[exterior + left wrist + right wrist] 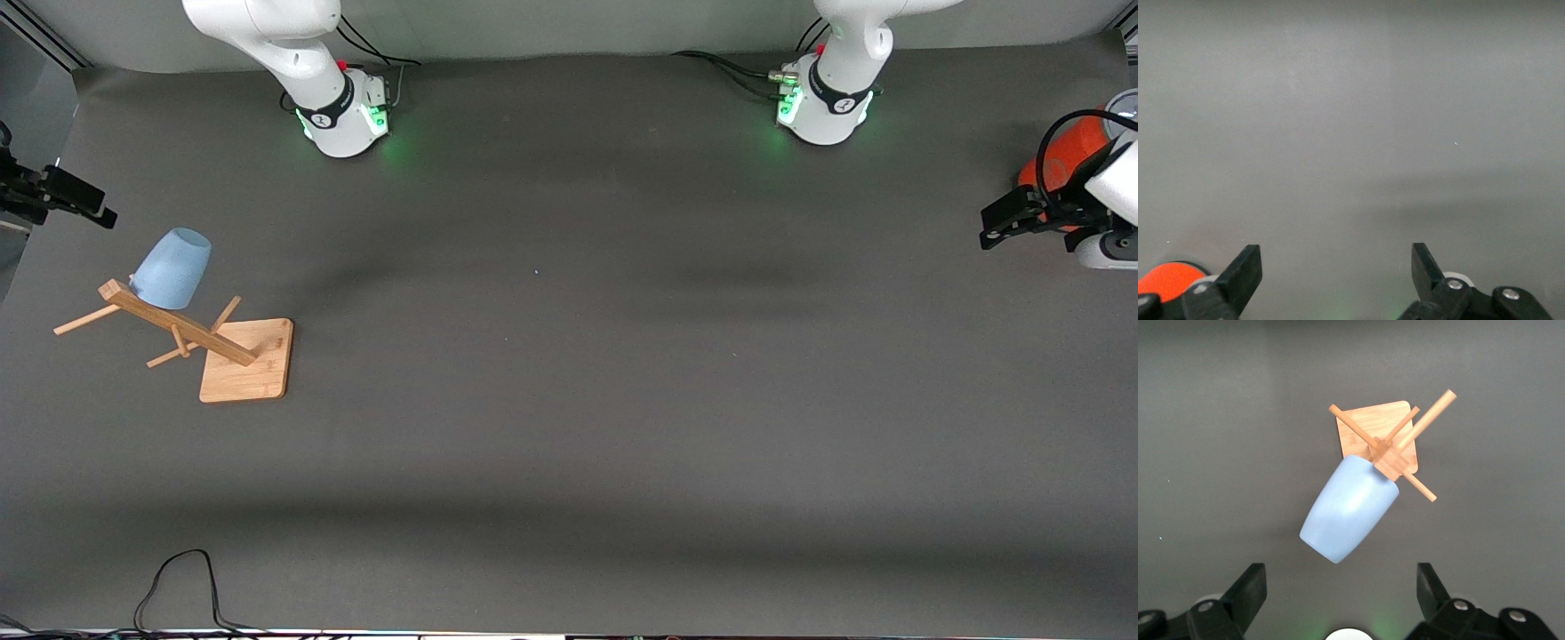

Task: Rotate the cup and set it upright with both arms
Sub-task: 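Reach the right gripper to the blue cup on the wooden stand, then close the right gripper around the blue cup, then lift the cup off the stand and carry it to mid-table, then lower the cup onto the table and open the right gripper, then withdraw the right gripper while the left gripper reaches the cup, then grasp the cup lying on its side with the left gripper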

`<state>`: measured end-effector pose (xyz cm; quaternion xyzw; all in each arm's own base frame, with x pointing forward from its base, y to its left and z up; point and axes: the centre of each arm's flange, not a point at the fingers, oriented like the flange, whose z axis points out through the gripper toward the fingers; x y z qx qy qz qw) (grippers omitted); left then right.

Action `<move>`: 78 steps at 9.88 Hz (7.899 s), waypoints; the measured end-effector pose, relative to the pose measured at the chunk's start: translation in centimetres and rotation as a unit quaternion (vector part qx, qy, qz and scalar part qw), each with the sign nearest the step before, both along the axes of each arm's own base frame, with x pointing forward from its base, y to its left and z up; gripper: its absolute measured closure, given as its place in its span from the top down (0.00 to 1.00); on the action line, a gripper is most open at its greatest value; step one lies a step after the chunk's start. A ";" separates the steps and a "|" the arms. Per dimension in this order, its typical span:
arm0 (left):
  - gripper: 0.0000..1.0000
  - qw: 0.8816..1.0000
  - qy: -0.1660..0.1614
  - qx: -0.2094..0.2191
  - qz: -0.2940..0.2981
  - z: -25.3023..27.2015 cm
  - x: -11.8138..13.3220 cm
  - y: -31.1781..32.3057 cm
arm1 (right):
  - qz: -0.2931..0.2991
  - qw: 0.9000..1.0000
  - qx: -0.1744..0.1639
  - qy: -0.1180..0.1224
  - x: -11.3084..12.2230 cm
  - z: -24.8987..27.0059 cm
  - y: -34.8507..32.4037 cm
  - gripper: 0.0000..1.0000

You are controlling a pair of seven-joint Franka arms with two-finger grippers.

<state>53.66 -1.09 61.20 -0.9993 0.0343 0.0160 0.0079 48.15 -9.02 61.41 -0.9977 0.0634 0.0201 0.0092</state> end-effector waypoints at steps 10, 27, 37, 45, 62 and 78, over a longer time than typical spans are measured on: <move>1.00 1.000 0.009 -0.002 0.011 3.7 -1.1 -0.4 | -0.258 0.966 -0.017 0.025 2.7 -7.9 0.0 1.00; 1.00 1.000 0.022 -0.018 -0.012 2.7 -0.2 -2.6 | -0.264 0.964 -0.003 0.021 0.1 -13.5 1.1 0.83; 1.00 1.000 -0.001 -0.020 0.022 1.9 1.4 1.9 | -0.451 0.891 -0.030 0.024 -6.8 -7.2 34.3 0.83; 1.00 0.999 -0.021 -0.023 0.021 1.1 2.7 0.6 | -0.631 0.771 -0.089 -0.024 -5.6 -25.2 61.2 0.83; 1.00 0.999 0.002 -0.038 0.006 -1.3 3.6 -3.1 | -0.703 0.698 -0.118 -0.068 -3.8 -42.4 67.4 1.00; 1.00 0.997 -0.043 -0.003 0.068 -8.4 0.1 -32.0 | -0.363 0.922 -0.079 0.109 5.4 0.0 20.7 1.00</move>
